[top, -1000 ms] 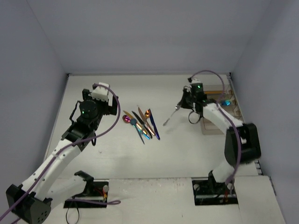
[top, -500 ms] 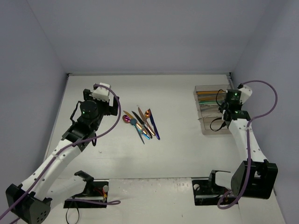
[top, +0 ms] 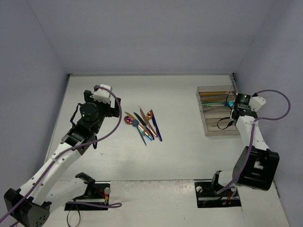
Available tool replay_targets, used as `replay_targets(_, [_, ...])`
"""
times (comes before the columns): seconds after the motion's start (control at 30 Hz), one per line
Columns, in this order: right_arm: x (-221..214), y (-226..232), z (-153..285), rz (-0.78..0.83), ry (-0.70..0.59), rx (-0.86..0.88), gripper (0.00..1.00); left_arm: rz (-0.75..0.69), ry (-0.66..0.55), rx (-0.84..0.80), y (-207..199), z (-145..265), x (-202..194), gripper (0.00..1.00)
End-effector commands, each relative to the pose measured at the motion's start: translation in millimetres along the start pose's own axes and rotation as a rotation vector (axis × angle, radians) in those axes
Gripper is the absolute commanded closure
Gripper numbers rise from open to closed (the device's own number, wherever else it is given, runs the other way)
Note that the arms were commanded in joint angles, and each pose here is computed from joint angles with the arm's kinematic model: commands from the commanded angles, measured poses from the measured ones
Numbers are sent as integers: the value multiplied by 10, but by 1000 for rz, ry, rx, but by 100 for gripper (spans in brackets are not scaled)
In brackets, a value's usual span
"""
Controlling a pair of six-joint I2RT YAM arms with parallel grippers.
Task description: Sort the eating utensils into containers
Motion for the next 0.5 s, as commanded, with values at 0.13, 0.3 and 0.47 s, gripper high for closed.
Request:
replay_targets(0.13, [-2,135,-238,4,31,14,98,45,-130,34,121,76,443,10])
replay_targets(0.3, [-21,72,-213,-11,22,-4,73,46,-129,29,110,69,439,10])
replay_targets(0.47, [124,308,23,-43,1,118,54,50,-123,18,87,56,434,10])
Point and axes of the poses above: each gripper's point midway between its finger pads, its own z axis back along the fingers, its own y axis along the line the jaws close on, x = y × z, the point moved 1 cm from there along z, back along the fingers, and after that the axes turned 8 degrees about -z, right-handed, at the moved point
